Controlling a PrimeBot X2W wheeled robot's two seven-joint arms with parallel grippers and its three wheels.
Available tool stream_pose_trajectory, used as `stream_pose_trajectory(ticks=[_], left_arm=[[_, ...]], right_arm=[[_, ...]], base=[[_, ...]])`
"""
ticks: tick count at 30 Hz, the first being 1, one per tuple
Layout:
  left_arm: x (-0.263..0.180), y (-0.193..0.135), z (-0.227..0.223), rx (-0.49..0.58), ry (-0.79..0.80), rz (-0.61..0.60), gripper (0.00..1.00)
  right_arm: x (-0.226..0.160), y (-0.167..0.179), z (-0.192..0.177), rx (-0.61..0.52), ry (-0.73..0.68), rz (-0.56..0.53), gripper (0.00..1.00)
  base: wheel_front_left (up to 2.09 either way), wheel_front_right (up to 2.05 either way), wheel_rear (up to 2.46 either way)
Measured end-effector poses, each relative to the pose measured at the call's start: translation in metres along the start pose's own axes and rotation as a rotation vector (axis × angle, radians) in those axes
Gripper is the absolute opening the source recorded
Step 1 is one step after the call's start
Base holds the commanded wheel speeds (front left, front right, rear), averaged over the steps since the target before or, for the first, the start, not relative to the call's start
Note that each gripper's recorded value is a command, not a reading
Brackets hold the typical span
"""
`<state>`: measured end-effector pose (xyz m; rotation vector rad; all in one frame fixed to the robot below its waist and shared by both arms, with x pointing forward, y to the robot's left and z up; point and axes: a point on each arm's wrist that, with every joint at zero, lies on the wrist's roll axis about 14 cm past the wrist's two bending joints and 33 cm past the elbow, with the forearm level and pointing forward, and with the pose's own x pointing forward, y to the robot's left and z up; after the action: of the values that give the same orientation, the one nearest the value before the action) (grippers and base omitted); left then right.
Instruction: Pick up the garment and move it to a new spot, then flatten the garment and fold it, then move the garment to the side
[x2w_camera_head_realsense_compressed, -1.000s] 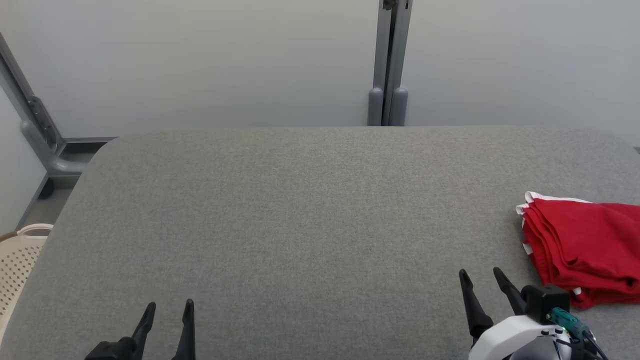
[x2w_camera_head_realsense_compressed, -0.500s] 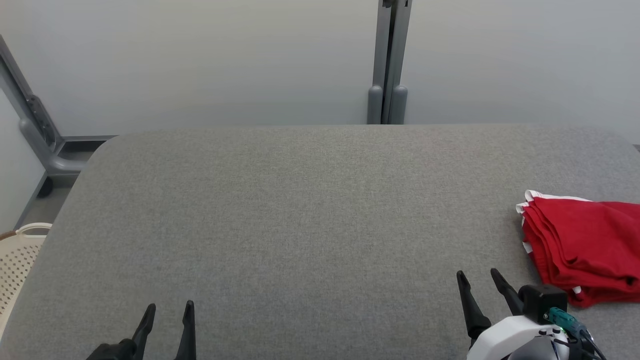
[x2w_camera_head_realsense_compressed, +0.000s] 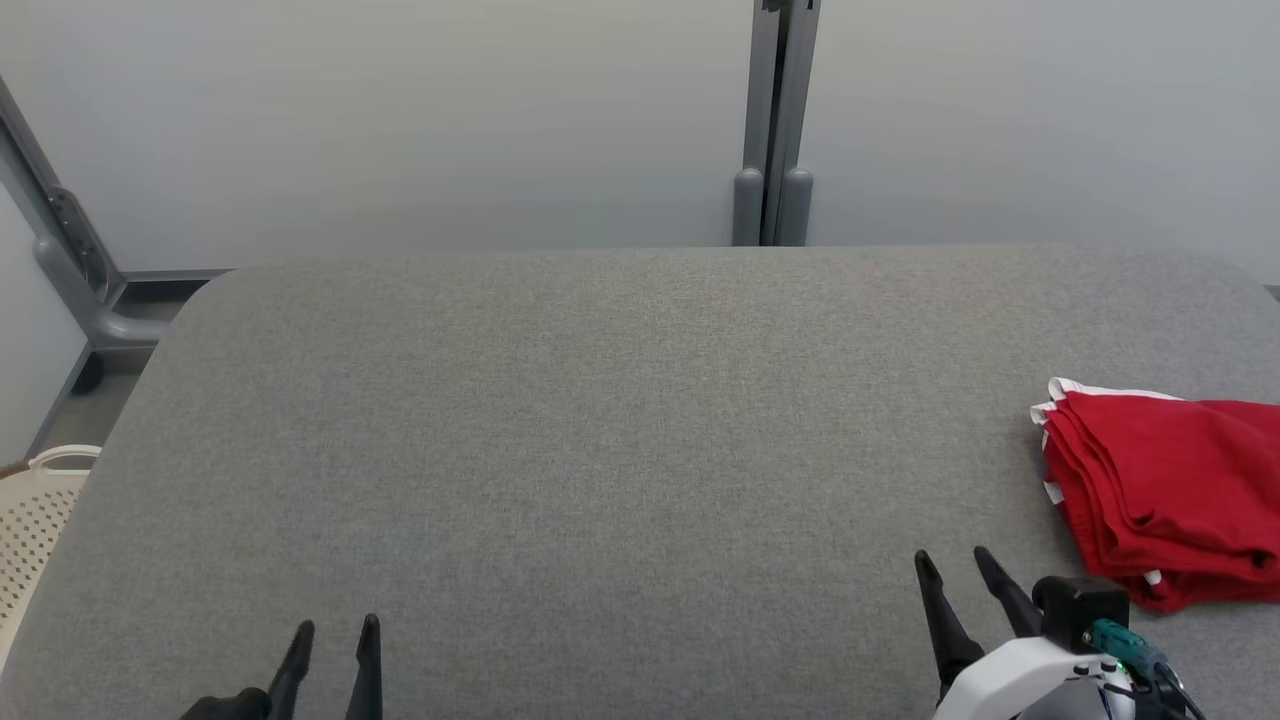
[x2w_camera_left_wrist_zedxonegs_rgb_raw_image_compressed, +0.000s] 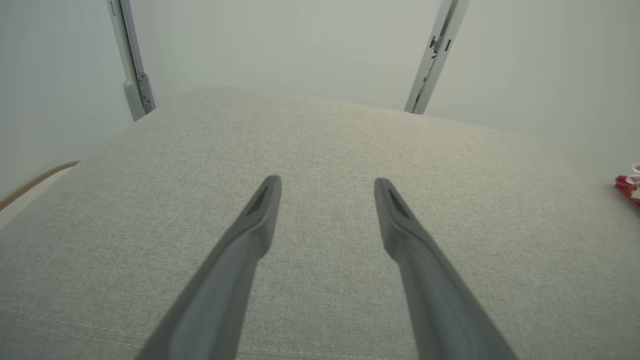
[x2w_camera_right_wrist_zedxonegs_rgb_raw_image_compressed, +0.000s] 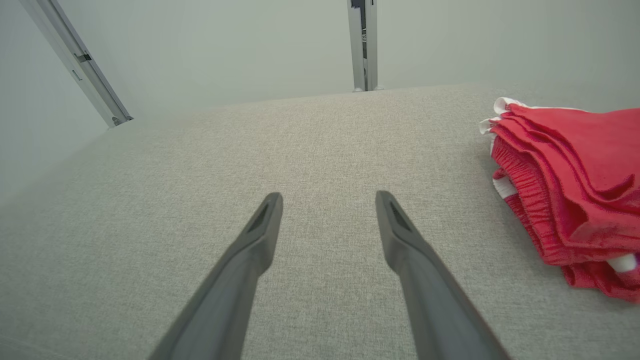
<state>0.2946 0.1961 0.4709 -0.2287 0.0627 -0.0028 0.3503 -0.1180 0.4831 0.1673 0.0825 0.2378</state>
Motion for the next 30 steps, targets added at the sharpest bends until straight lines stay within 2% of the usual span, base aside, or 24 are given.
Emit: stream_pose_trajectory(ticks=[7,30], left_arm=[[-0.005,-0.002,-0.020,-0.038,0.061,0.015,0.00],[0.022,-0.010,-0.015,-0.404,0.091,0.038,0.00]], right_arm=[[-0.010,-0.005,-0.024,0.043,0.073,-0.028,0.00],[-0.012,-0.045,-0.009,0.451,0.011,-0.164,0.00]], base=[[0.00,0.00,0.00],[0.00,0.00,0.00]])
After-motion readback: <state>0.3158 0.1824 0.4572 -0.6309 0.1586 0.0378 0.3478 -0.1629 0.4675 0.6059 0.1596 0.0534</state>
